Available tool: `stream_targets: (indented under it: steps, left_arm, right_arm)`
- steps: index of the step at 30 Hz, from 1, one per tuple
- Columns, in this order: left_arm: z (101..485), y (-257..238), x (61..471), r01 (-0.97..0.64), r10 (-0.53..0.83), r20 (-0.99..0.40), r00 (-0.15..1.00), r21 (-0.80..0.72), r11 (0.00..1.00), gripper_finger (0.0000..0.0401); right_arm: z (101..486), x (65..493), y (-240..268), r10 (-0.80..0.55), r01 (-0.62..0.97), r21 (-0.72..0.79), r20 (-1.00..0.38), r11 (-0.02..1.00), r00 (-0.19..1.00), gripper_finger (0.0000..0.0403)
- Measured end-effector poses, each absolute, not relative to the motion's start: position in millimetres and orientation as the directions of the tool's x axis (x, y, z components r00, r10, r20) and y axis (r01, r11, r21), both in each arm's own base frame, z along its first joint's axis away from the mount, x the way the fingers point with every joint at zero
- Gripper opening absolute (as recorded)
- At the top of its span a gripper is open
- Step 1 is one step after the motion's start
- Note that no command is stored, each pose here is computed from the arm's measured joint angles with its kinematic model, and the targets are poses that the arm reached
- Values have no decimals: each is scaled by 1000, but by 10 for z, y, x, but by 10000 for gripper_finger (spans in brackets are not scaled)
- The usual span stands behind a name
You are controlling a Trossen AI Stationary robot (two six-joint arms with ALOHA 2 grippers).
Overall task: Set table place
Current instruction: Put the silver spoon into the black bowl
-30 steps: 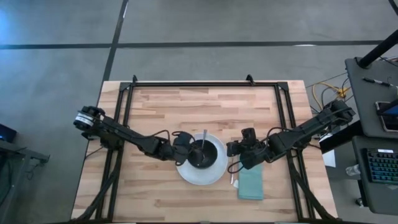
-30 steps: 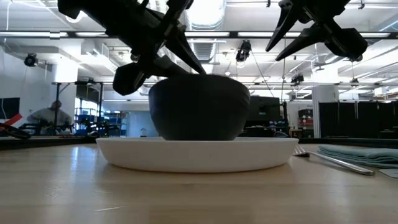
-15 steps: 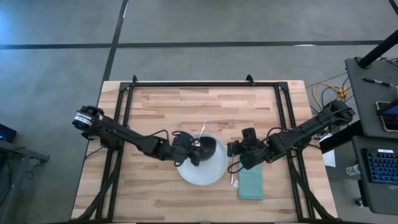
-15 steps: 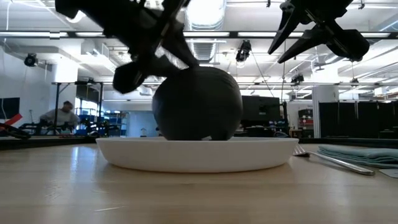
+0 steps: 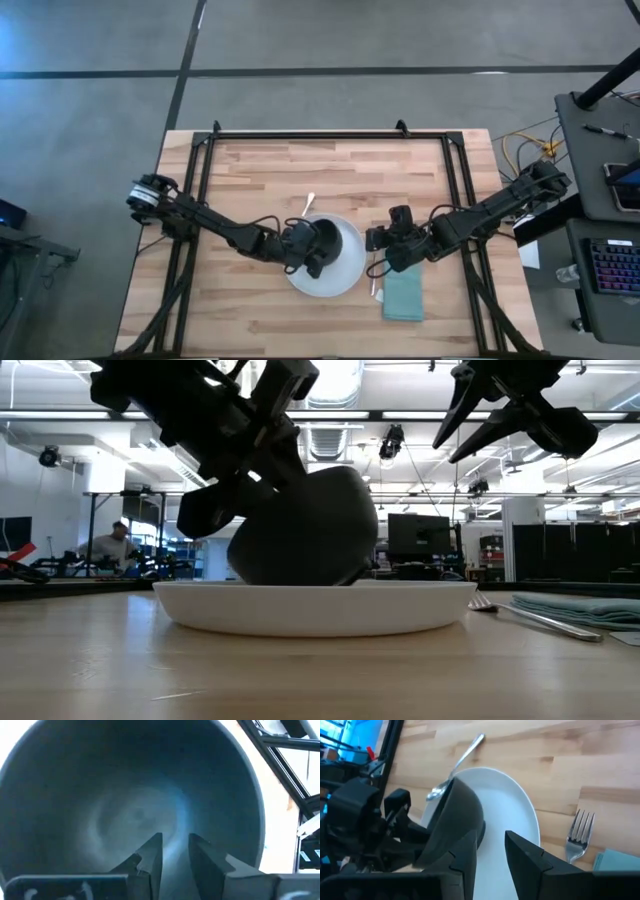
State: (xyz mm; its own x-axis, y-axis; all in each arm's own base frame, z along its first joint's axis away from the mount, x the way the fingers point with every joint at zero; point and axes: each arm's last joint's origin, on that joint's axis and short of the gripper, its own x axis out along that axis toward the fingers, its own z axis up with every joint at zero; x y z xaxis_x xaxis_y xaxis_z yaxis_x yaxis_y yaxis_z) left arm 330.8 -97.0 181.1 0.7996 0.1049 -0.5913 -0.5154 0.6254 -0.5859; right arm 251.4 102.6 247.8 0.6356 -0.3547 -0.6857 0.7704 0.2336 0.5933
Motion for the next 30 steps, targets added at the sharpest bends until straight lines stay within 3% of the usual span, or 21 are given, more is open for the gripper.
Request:
stream_targets:
  steps: [5,15,25,30]
  left_arm:
    - [1848,-972,3318,-495,101,-569,816,-597,631,79]
    - [2078,-941,3269,-470,147,-517,843,-577,668,79]
    - [2214,-763,2913,-657,364,-621,695,-343,671,79]
    - [2384,-424,2791,-664,330,-678,657,-311,680,79]
  right_arm:
    - [2494,2554,1068,-260,747,612,-700,260,665,96]
    - [2507,2772,892,-250,700,652,-655,291,713,96]
    - [2422,2710,794,-260,778,536,-741,329,620,96]
    - [2414,2702,773,-270,788,521,-747,328,607,96]
